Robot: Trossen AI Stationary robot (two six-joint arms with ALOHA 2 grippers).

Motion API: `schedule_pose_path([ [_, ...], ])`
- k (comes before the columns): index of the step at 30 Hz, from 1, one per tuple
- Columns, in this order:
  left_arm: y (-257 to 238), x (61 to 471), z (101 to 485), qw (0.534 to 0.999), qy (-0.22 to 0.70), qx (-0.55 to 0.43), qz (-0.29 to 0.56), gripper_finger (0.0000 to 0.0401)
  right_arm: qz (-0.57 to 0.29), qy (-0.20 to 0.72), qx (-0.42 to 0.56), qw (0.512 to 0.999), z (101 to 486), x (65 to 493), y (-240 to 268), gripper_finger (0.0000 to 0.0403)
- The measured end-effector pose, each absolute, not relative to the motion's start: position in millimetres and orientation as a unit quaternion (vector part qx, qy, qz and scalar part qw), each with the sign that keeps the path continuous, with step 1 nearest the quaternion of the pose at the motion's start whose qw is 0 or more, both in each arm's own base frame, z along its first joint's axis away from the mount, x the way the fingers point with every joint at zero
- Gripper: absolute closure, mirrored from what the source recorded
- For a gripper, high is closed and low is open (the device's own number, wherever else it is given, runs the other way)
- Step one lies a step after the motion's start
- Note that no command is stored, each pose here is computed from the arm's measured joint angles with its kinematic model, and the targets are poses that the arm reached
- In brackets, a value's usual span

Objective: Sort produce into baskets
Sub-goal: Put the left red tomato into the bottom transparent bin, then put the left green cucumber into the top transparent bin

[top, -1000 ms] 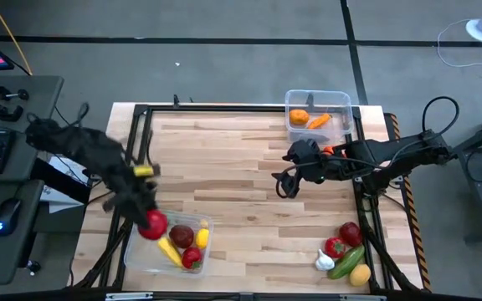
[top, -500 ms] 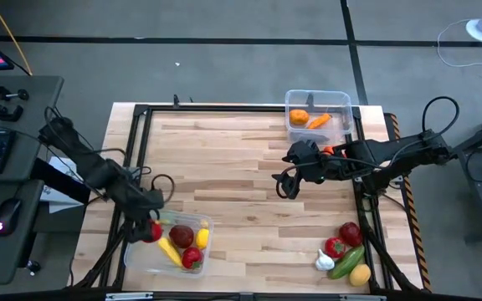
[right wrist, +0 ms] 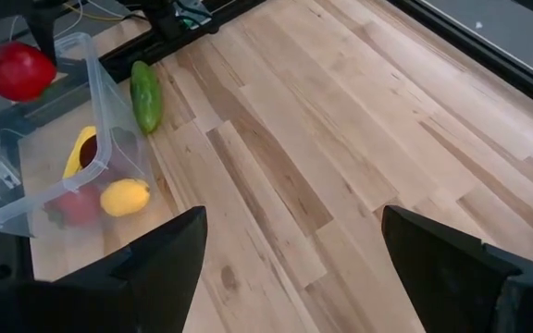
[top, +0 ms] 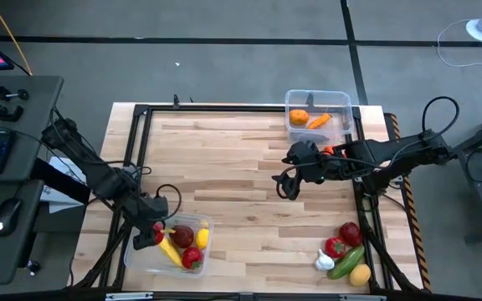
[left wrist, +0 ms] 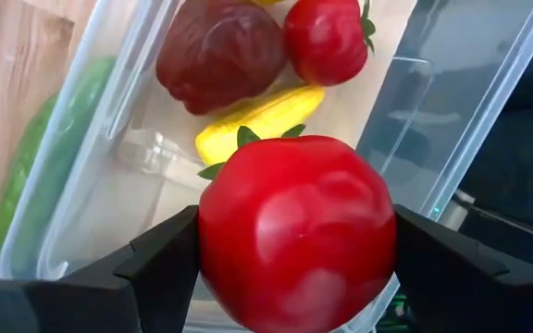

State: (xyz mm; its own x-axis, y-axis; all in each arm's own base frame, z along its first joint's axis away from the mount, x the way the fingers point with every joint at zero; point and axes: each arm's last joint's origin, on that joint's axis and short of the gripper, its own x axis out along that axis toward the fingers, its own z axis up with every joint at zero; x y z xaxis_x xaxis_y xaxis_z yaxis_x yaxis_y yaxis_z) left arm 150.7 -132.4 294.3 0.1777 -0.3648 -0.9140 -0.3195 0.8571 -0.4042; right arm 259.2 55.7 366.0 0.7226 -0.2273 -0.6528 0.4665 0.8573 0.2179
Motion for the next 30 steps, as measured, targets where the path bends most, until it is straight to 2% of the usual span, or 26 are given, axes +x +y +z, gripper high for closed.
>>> schedule_pose_path([
  [6,-135,152,292,0.708,0.654,-0.265,-0.028,0.0096,-0.193,0.319,0.196,0.907,366,259,56,0.0087],
  [15,-134,158,289,0.7,0.669,-0.242,-0.067,0.0007,-0.192,0.319,0.196,0.907,366,259,56,0.0087],
  [18,-127,163,289,0.694,0.669,-0.26,-0.059,0.0007,-0.192,0.319,0.197,0.907,366,259,56,0.0087],
  [24,-103,171,301,0.648,0.676,-0.332,-0.114,0.0008,-0.195,0.317,0.207,0.905,366,259,56,0.0087],
  [27,-82,182,314,0.671,0.643,-0.346,-0.127,0.0008,-0.197,0.316,0.212,0.904,366,259,56,0.0087],
  [30,-55,190,323,0.702,0.623,-0.331,-0.101,0.0008,-0.2,0.313,0.216,0.903,366,259,56,0.0087],
])
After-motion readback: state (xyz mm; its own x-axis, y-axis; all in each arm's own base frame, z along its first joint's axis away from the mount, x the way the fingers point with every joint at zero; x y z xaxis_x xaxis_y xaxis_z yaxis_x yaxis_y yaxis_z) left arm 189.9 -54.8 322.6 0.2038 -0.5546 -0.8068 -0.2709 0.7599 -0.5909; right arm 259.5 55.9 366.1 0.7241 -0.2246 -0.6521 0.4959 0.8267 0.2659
